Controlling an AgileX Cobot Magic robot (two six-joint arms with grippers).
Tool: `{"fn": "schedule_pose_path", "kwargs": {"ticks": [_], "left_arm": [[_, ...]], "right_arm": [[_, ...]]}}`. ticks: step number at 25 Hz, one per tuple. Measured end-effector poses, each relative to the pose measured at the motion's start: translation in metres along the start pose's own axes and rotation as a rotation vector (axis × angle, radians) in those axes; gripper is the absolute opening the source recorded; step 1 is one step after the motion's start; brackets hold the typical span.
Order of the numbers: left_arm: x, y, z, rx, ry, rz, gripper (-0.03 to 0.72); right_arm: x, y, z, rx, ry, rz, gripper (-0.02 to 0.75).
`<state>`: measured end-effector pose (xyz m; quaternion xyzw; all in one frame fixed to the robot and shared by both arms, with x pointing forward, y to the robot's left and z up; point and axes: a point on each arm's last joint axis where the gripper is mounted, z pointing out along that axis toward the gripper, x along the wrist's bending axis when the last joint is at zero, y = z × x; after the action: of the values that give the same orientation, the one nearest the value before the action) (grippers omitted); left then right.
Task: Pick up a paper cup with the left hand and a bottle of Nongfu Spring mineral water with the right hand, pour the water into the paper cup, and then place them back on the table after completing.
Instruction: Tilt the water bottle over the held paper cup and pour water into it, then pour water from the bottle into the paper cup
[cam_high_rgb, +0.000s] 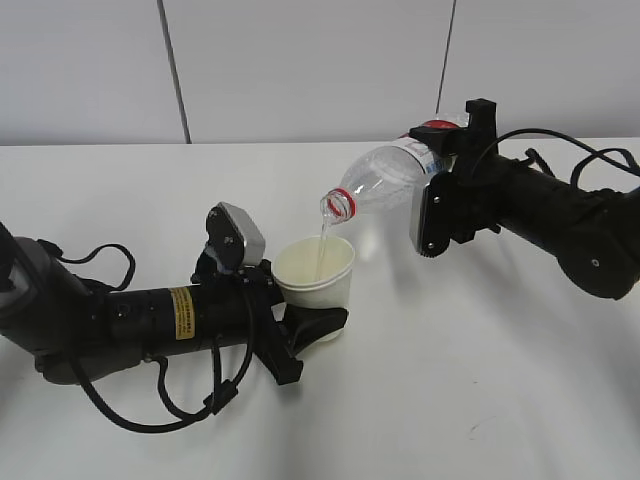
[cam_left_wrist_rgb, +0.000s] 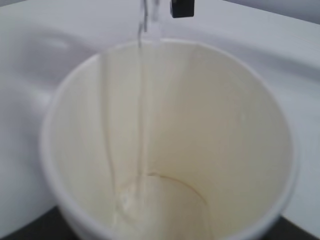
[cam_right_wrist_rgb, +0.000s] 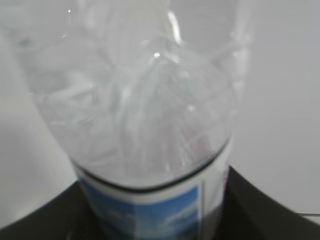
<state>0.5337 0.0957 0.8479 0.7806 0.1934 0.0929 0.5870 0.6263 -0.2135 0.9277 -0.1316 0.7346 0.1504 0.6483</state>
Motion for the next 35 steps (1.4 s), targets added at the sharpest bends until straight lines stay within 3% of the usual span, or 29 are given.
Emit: {"fn": "schedule_pose_path", "kwargs": {"ticks": [35], "left_arm": [[-0.0005,-0.0006,0.0,0.007,-0.005,0.004,0.377]], "right_arm": [[-0.0024,-0.0001,0.0,0.001,-0.027,-0.043,0.368]]}}
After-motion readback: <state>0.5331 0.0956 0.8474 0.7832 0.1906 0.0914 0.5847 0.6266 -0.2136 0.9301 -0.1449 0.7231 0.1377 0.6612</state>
